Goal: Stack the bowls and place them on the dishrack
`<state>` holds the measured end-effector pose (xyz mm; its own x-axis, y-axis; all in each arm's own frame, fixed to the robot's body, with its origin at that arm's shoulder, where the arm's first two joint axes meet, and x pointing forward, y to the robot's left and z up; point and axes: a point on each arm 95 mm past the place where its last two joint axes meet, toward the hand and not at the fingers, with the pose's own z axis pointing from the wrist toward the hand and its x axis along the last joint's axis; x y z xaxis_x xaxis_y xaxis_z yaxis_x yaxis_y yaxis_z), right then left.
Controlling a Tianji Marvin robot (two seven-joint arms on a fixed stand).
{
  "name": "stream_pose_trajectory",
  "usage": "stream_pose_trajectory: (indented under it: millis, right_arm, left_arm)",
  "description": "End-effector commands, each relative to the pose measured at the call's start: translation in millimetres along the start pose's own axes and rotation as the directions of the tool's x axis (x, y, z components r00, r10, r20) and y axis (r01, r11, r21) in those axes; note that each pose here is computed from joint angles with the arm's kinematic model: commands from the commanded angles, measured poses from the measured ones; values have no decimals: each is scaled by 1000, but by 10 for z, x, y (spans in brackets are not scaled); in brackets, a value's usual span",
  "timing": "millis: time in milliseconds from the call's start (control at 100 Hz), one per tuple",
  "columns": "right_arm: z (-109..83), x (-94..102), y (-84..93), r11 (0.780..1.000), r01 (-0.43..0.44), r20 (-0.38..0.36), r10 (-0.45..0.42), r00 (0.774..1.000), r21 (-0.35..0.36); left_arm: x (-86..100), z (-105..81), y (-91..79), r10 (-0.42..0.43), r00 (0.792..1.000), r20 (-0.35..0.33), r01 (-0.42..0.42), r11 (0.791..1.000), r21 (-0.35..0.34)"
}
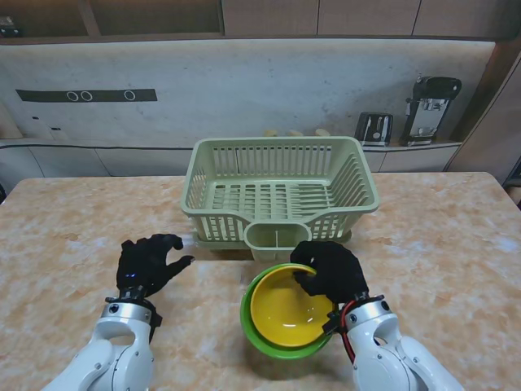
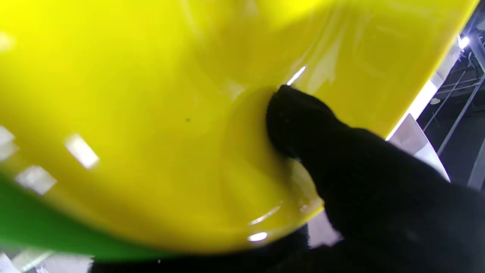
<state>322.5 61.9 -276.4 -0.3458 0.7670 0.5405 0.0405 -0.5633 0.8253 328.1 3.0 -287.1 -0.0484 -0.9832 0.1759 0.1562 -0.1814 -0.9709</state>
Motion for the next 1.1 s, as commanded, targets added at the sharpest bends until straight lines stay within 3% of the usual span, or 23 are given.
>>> stream_pose_trajectory:
  millis: [0,260,590,870,1090]
  right_arm:
    - [80,137,168,998,-9,-41,7,999,-56]
    - [296,262,524,984,25,-93,-42,995,-175]
    - [720,360,876,953,54,-122,-94,988,-299]
    - [1144,414,1009,935,109,-112,-155,981,-338]
    - [1481,380,1001,931,157,-85,-195,977,-329]
  left_arm:
    - [14,-1,12,-4,1000,2,4,1000,-11]
    - [24,16,22,-5,1000,-3,5,1000,-17]
    - [41,40,33,-7,1000,-8,7,1000,-29]
    - [53,54,39,-10,1000,-12,9,999,-35]
    - [57,58,42,-11,1000,-12,10,999,-38]
